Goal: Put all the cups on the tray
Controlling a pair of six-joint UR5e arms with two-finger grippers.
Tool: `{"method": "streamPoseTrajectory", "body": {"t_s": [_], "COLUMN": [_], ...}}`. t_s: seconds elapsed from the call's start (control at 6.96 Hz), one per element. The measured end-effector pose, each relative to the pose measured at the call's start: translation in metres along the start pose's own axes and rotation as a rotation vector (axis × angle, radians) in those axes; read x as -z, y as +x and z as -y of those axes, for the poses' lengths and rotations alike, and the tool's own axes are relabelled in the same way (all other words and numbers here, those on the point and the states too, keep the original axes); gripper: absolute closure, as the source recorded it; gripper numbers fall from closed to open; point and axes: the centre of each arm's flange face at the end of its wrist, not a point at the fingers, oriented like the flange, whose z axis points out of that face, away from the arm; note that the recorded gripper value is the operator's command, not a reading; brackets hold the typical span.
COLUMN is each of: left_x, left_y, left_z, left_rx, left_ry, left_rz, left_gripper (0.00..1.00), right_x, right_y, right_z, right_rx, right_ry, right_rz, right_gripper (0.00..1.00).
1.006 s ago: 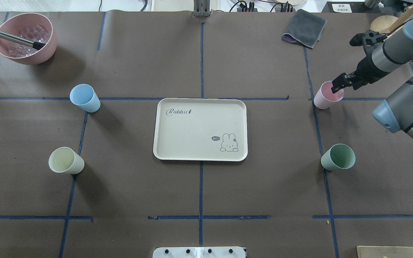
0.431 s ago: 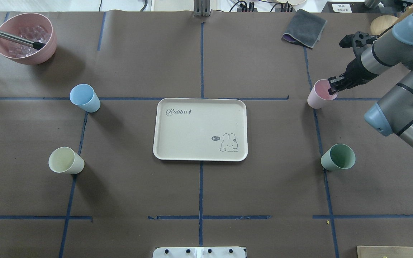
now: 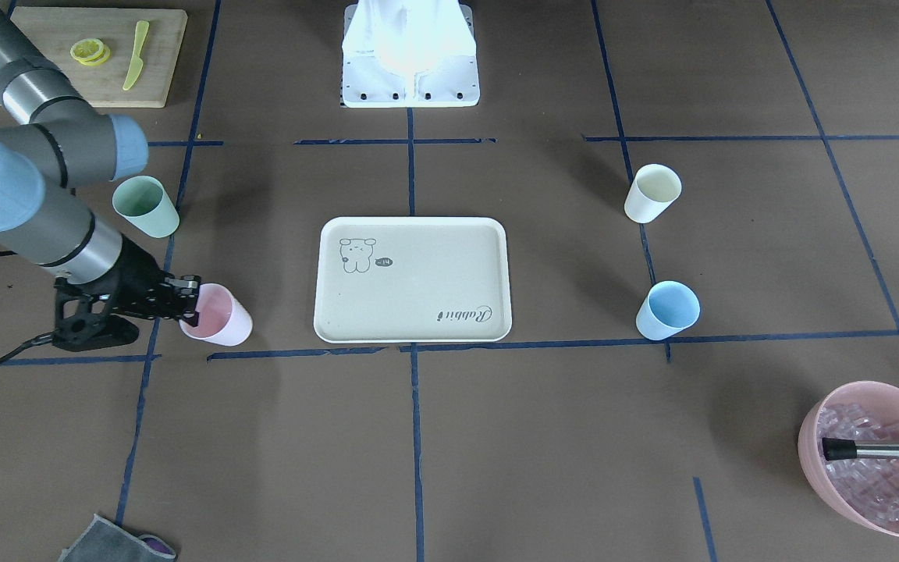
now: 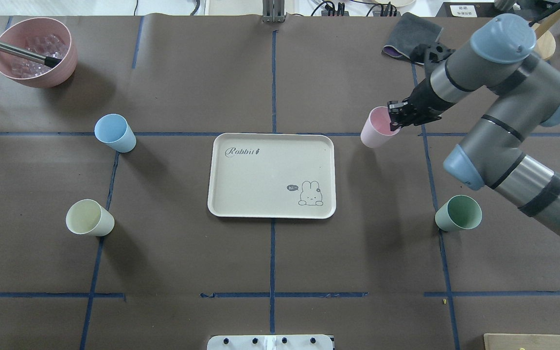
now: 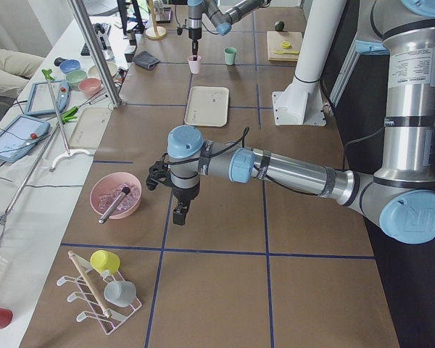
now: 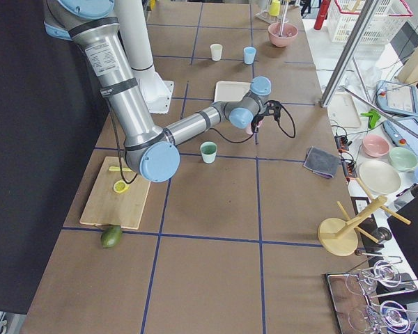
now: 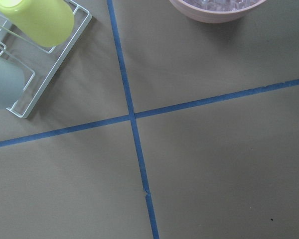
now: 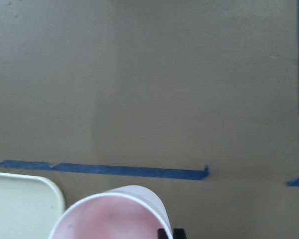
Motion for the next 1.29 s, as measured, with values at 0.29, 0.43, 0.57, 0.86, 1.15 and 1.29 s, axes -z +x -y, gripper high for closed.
{"method": "streamPoseTrajectory", "body": {"t_s": [0.29,0.43,0.57,0.86,1.15,1.29], "left_x": [-0.002,-0.002,-0.003,-0.004,-0.005,-0.005], "left_y": [-0.002,-0.002,-0.002,-0.003,-0.003,-0.004], "left_z": [0.000,0.000,-0.001,-0.001,0.000,0.000], "left_rx": [0.004,0.004,0.005,0.005,0.004,0.004], "left_ry": [-0.004,-0.005,-0.006,-0.007,-0.006,-0.006], "left_rz": [0.000,-0.001,-0.001,-0.002,-0.002,-0.002], "left_gripper": [0.00,0.00,0.00,0.00,0.00,0.00], "right_x": [-0.016,-0.024,-0.033,-0.048,-0.055,-0.055], "right_y": [-0.075,-0.105,-0.125,-0.134,-0.133,-0.135], "right_z": [-0.018,-0.025,-0.033,-0.045,-0.049,-0.048], "right_rx": [-0.112,-0.140,-0.155,-0.169,-0.172,-0.165], "right_ry": [0.010,0.020,0.036,0.065,0.086,0.103], "right_rz": [0.008,-0.031,-0.073,-0.125,-0.163,-0.171], "right_gripper": [1.00,0.99,0.96,0.31,0.01,0.01]}}
